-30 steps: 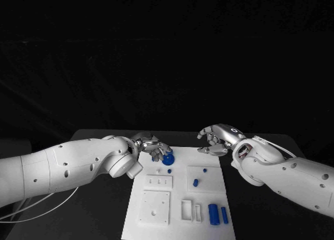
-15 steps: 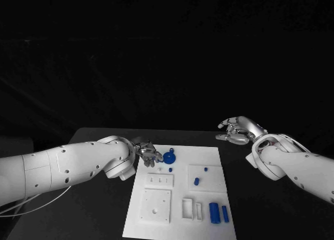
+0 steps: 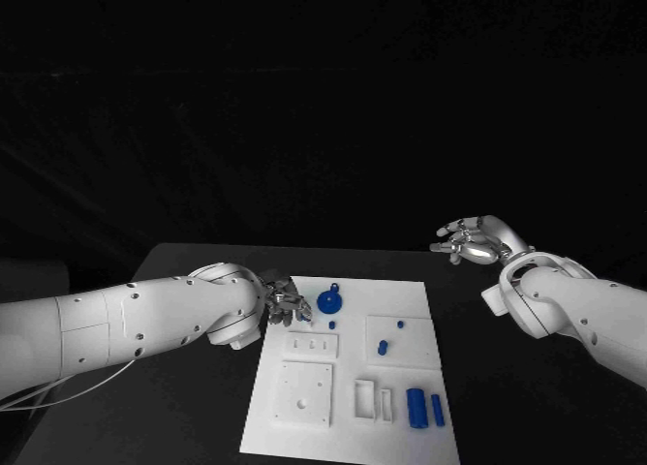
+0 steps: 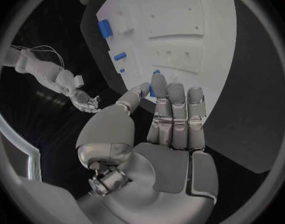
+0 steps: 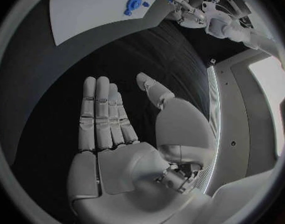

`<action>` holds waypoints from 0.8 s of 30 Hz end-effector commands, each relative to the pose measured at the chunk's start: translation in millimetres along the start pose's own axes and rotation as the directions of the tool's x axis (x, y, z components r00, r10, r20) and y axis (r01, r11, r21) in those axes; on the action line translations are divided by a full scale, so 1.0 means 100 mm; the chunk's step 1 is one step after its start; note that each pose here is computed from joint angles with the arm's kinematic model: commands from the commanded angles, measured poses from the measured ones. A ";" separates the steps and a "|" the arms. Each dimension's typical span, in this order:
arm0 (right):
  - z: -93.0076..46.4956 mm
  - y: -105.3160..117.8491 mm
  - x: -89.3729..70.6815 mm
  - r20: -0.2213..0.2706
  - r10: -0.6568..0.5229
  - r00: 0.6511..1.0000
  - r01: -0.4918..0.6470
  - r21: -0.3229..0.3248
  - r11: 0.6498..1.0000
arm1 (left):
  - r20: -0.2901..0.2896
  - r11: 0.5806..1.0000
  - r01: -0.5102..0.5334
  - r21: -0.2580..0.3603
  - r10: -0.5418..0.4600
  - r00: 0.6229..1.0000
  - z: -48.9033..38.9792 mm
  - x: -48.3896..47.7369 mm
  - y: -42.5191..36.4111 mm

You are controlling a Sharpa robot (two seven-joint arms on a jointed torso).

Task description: Assemble the parts on the task board

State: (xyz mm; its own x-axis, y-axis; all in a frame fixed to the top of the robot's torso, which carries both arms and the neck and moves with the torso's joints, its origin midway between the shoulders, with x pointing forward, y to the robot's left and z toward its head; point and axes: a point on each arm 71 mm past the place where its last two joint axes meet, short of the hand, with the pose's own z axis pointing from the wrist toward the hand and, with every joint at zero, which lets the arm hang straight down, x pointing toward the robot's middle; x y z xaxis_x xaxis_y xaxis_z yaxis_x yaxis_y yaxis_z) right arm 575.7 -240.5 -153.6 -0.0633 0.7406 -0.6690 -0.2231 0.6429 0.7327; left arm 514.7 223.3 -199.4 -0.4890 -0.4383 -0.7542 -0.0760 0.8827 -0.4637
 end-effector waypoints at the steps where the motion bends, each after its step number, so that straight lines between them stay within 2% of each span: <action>1: 0.01 0.02 0.03 -0.021 0.037 0.999 -0.037 -0.012 0.999 | -0.026 0.999 -0.051 -0.010 0.051 0.998 0.009 0.034 -0.028; 6: 0.01 0.02 0.04 -0.028 0.038 0.999 -0.038 -0.009 0.999 | -0.024 0.998 -0.064 -0.015 0.064 0.998 0.031 0.084 -0.048; 13: 0.03 0.02 0.05 -0.042 0.071 0.997 -0.070 0.006 0.998 | -0.013 0.998 -0.056 -0.022 0.056 0.998 0.056 0.159 -0.022; 18: 0.04 0.02 0.08 -0.073 0.117 0.990 -0.117 0.011 0.993 | -0.012 0.998 -0.057 -0.025 0.057 0.998 0.073 0.215 -0.003; 24: 0.05 0.01 0.07 -0.071 0.127 0.989 -0.126 0.017 0.992 | -0.020 0.998 -0.058 -0.028 0.057 0.998 0.087 0.288 0.026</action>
State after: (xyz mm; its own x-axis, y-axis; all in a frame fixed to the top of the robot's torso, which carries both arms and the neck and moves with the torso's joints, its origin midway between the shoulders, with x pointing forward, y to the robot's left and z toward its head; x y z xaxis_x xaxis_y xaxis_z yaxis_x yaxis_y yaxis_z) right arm 579.6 -235.5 -156.6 -0.1265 0.7887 -0.6016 -0.1927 0.5754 0.7949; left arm 507.6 212.6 -227.0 -0.5224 -0.3864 -0.7601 -0.0783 0.9094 -0.4085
